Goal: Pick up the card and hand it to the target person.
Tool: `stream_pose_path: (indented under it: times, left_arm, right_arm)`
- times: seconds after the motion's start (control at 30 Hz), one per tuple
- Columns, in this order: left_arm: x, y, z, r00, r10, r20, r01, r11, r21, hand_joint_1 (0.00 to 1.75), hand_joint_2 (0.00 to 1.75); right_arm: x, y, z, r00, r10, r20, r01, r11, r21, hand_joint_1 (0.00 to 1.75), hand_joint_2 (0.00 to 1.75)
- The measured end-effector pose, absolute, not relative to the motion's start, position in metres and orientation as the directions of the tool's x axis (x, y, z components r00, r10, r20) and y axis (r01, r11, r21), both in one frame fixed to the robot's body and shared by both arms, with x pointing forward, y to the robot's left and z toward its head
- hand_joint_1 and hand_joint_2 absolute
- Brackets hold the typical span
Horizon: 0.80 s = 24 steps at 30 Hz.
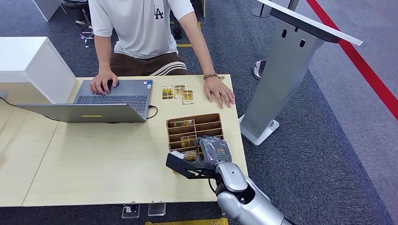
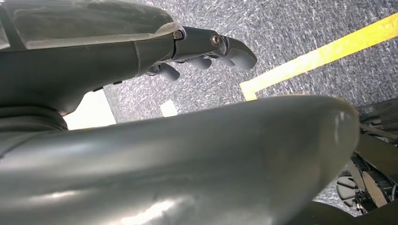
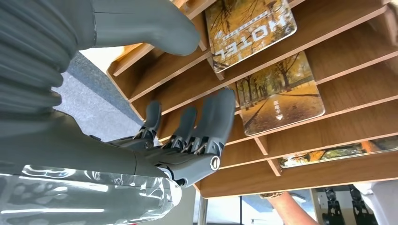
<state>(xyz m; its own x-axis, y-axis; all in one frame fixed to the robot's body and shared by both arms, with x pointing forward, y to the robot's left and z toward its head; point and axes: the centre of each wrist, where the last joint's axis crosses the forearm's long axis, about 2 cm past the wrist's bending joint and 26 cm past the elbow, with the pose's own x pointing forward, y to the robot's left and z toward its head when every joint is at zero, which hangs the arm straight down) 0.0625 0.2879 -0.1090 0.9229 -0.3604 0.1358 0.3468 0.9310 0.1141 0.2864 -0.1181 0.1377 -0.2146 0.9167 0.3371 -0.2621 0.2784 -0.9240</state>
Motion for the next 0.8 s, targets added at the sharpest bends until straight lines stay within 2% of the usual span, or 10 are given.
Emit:
stream_pose_path:
  times: [0.8]
  left_arm:
    - [0.0626, 0.2879, -0.109, 0.923, -0.36, 0.138, 0.346, 0.931, 0.116, 0.0, 0.0]
  right_arm:
    - [0.2809, -0.1114, 0.1353, -0.258, 0.897, 0.358, -0.288, 0.283, -0.915, 0.86, 1.75]
